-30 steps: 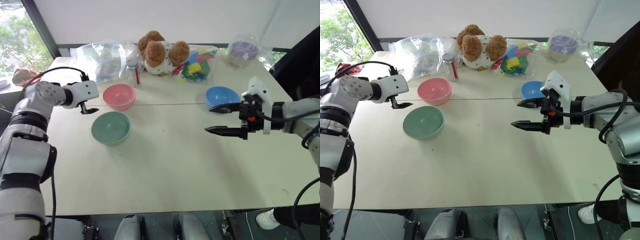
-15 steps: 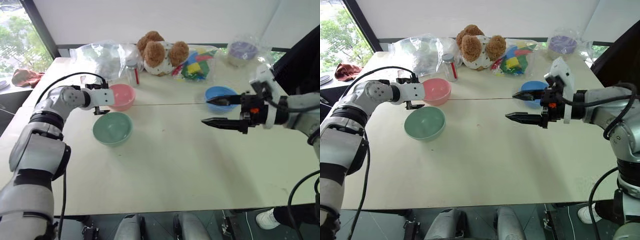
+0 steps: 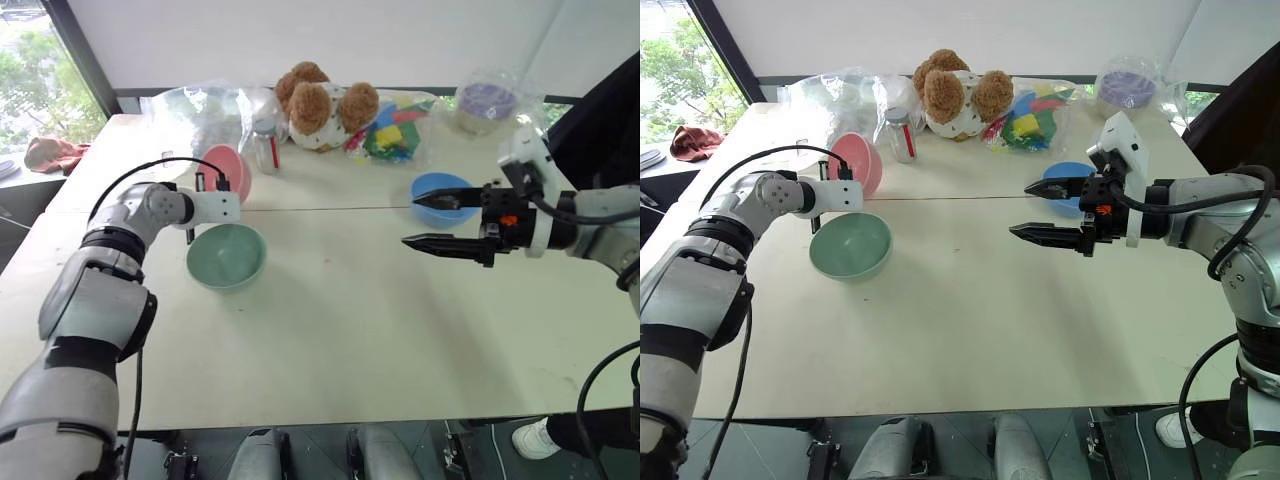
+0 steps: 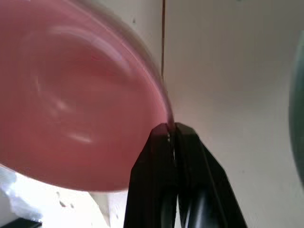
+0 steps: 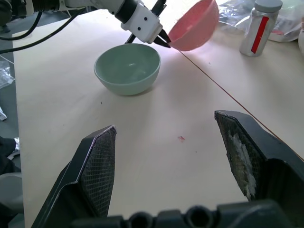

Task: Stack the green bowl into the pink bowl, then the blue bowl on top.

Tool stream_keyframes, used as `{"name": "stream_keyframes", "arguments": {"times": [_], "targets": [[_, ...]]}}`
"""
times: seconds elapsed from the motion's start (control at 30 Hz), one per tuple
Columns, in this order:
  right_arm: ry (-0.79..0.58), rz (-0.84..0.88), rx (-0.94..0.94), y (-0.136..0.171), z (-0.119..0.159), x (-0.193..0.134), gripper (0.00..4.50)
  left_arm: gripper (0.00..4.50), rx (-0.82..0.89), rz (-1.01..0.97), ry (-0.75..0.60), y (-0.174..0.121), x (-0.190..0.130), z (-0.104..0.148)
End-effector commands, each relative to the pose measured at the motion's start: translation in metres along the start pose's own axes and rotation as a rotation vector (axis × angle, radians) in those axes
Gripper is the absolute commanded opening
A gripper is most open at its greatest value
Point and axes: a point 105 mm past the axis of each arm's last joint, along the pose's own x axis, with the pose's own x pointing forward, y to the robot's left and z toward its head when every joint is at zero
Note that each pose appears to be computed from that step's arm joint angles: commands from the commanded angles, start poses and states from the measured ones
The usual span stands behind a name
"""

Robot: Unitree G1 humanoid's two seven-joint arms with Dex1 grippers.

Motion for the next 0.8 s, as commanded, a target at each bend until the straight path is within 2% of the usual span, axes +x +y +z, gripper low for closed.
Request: {"name": "stream_keyframes", "arguments": {"times": [0.03,0.13,0.27,0.43,0.53,0.63,0.8], "targets": [[-0.003,-0.02,-0.049,0.002,0.01,-0.006,3.58,0.02,0.007,0.045,0.009,0.012,-0.007,-0.003],[0.003,-0.024,-0.048,0.002,0.008,-0.006,3.58,0.02,0.012,0.07,0.006,0.021,-0.013,-0.004],[0.008,-0.026,-0.048,0.002,0.007,-0.006,3.58,0.02,0.004,0.154,-0.03,0.054,-0.032,0.002],[0.012,-0.036,-0.056,-0.001,0.007,-0.006,3.58,0.02,0.029,0.18,-0.165,0.094,-0.063,0.035],[0.014,-0.052,-0.06,-0.003,0.006,-0.008,3.58,0.02,0.013,0.107,-0.322,0.108,-0.081,0.069],[0.02,-0.086,-0.061,-0.006,0.005,-0.015,3.58,0.02,0.059,-0.08,-0.499,0.103,-0.094,0.11],[0.025,-0.129,-0.047,-0.006,0.002,-0.027,3.58,0.02,0.206,-0.369,-0.69,0.07,-0.092,0.164]]}}
